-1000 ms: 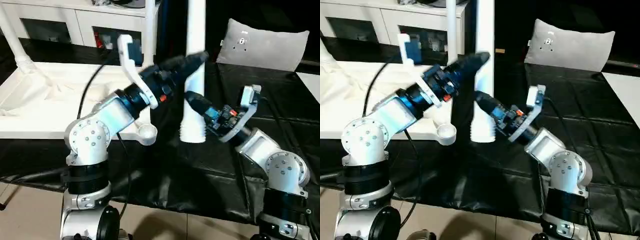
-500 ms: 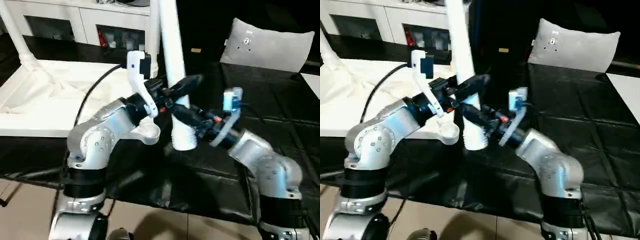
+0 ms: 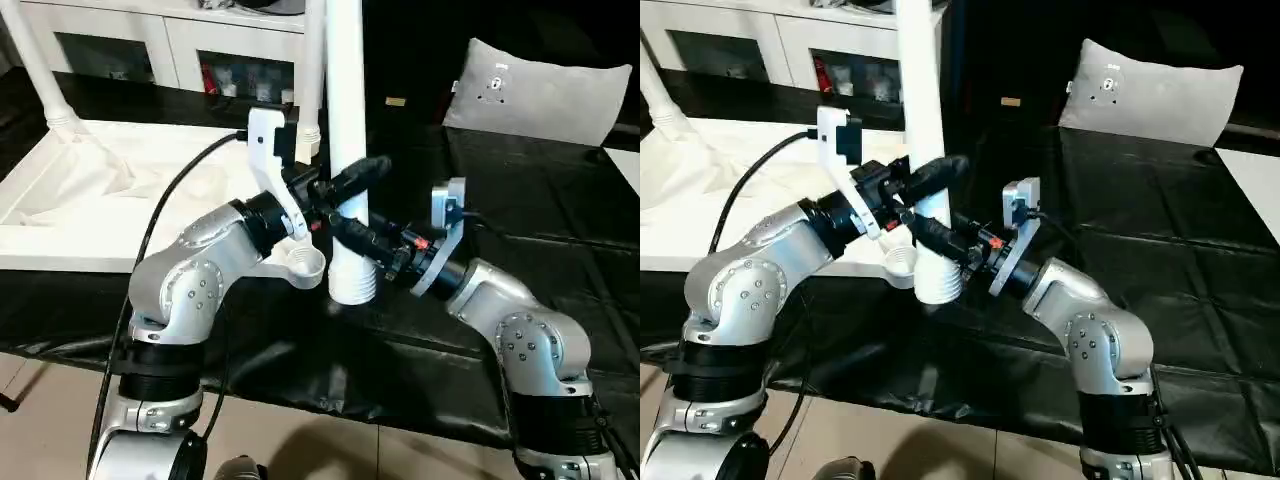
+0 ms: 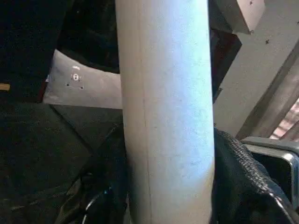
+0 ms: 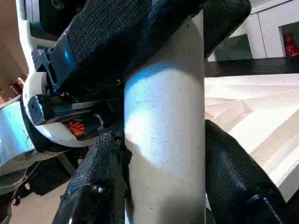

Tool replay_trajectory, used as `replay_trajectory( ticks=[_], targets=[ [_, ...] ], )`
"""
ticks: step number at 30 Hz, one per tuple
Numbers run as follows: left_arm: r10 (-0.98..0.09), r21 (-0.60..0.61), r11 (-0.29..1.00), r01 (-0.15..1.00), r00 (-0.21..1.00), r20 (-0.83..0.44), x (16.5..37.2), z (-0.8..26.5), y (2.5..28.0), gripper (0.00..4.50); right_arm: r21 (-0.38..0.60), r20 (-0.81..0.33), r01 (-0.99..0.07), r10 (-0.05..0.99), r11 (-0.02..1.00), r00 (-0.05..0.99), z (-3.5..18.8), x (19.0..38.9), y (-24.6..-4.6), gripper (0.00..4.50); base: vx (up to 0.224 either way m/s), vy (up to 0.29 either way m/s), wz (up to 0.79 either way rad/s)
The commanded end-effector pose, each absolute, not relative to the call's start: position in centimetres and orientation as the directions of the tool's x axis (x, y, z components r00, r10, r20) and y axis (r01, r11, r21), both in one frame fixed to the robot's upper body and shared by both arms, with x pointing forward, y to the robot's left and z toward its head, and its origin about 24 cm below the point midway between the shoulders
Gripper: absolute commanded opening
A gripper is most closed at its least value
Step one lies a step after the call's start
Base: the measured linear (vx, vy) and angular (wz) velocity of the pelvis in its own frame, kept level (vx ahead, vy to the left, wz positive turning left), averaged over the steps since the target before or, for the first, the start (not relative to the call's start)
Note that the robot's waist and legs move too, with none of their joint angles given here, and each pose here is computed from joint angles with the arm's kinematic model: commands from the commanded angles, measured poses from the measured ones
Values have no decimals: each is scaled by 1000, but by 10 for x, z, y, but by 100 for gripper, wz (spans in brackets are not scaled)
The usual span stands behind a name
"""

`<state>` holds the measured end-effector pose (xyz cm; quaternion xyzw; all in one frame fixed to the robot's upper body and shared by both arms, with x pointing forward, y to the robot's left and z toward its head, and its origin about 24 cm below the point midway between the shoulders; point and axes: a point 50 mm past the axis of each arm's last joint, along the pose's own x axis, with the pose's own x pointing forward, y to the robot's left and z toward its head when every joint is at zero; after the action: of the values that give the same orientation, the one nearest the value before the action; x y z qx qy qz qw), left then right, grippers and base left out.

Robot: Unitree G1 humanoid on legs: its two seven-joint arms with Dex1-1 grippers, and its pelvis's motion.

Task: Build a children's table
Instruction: Pick table leg

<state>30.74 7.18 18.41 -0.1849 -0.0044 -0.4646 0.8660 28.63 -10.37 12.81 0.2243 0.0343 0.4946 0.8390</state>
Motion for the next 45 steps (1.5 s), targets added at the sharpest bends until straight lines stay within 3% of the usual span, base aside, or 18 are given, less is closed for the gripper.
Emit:
replay_trajectory(
  ticks=[1, 6, 15, 18, 23, 31, 40, 43, 45],
  targets=[
    [-837, -277, 426, 861, 492, 241, 298, 199, 61, 204, 429, 110, -765, 813, 480, 572, 119, 291, -114, 188, 0, 0, 0],
    [-820, -359, 411, 838, 512, 257, 301, 199, 64, 192, 420, 107, -763, 808, 491, 579, 119, 292, -117, 188, 0, 0, 0],
    [-811, -312, 480, 820, 550, 200, 308, 200, 69, 188, 351, 70, -770, 805, 533, 589, 127, 296, -120, 188, 0, 0, 0],
    [-806, -303, 494, 815, 560, 192, 312, 201, 72, 188, 339, 49, -778, 816, 529, 576, 130, 297, -119, 257, 0, 0, 0],
    [-811, -278, 500, 820, 556, 180, 313, 201, 74, 188, 320, 27, -789, 827, 525, 561, 133, 298, -121, 300, 0, 0, 0],
    [-850, -196, 474, 858, 504, 150, 314, 203, 72, 188, 306, -104, -790, 844, 531, 527, 132, 300, -131, 371, 0, 0, 0],
    [-907, -123, 379, 917, 394, 145, 303, 204, 60, 188, 352, -159, -783, 857, 513, 490, 133, 303, -130, 374, 0, 0, 0],
    [-925, -100, 347, 933, 358, 129, 301, 203, 56, 188, 355, -178, -811, 885, 465, 430, 133, 300, -127, 374, 0, 0, 0],
    [-929, -96, 337, 937, 347, 126, 300, 202, 56, 188, 356, -182, -821, 895, 445, 406, 133, 298, -127, 347, 0, 0, 0]
  ],
)
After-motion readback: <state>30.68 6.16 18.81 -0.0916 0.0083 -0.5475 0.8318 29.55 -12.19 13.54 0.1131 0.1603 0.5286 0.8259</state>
